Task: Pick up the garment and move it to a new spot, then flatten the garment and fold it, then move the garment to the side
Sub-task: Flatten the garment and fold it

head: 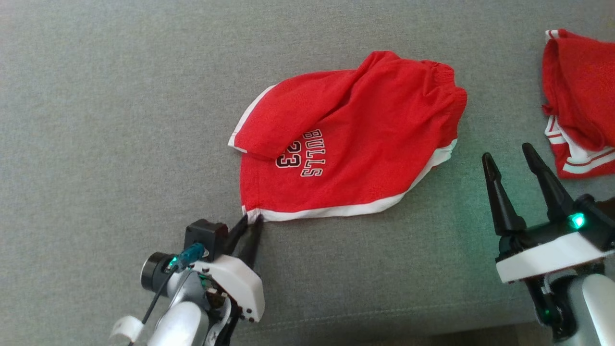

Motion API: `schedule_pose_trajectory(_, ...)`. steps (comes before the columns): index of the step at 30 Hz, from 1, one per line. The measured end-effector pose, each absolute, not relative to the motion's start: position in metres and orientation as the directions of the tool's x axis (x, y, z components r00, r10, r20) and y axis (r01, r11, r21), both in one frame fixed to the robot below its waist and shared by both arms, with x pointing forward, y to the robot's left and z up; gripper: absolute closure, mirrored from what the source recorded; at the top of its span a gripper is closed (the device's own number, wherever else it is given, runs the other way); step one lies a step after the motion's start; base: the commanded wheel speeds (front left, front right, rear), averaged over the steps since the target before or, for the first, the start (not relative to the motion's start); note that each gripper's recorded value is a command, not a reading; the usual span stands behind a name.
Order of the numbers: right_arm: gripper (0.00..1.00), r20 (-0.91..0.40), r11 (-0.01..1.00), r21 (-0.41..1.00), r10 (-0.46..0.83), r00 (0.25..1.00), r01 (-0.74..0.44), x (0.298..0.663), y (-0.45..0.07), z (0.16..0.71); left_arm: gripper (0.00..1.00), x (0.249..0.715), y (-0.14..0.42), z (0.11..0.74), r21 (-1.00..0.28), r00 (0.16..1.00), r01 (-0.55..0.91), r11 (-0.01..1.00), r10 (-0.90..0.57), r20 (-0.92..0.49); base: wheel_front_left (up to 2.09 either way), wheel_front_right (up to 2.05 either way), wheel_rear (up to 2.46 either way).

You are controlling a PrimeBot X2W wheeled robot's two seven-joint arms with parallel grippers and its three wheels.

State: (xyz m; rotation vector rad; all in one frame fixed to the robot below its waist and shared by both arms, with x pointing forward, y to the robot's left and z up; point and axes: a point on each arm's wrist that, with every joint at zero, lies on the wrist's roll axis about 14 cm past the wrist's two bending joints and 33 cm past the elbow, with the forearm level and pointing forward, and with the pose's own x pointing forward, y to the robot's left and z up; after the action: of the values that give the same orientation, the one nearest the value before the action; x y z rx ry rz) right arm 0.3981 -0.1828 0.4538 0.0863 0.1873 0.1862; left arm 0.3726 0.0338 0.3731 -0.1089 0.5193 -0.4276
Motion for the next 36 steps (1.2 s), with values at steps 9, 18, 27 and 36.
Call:
schedule_pose_trajectory(9,0.00,-0.318,0.984,0.108,0.168,0.933,-0.141,0.390,-0.194,0.421,1.00,0.375,0.036,0.372,-0.202,0.787,0.365,0.909,-0.417,-0.454,0.00,0.00,0.00)
schedule_pose_trajectory(18,0.00,-0.346,0.957,0.132,0.289,0.893,-0.258,0.421,-0.162,0.414,1.00,0.385,0.044,0.377,-0.187,0.814,0.344,0.920,-0.392,-0.429,0.00,0.00,0.00)
schedule_pose_trajectory(27,0.00,-0.464,0.943,0.127,0.329,0.822,-0.306,0.414,-0.155,0.387,1.00,0.383,0.044,0.375,-0.187,0.815,0.345,0.920,-0.392,-0.427,0.00,0.00,0.00)
schedule_pose_trajectory(36,1.00,-0.475,0.936,0.121,0.348,0.809,-0.331,0.420,-0.149,0.388,1.00,0.386,0.043,0.376,-0.188,0.821,0.346,0.919,-0.393,-0.414,0.00,0.00,0.00)
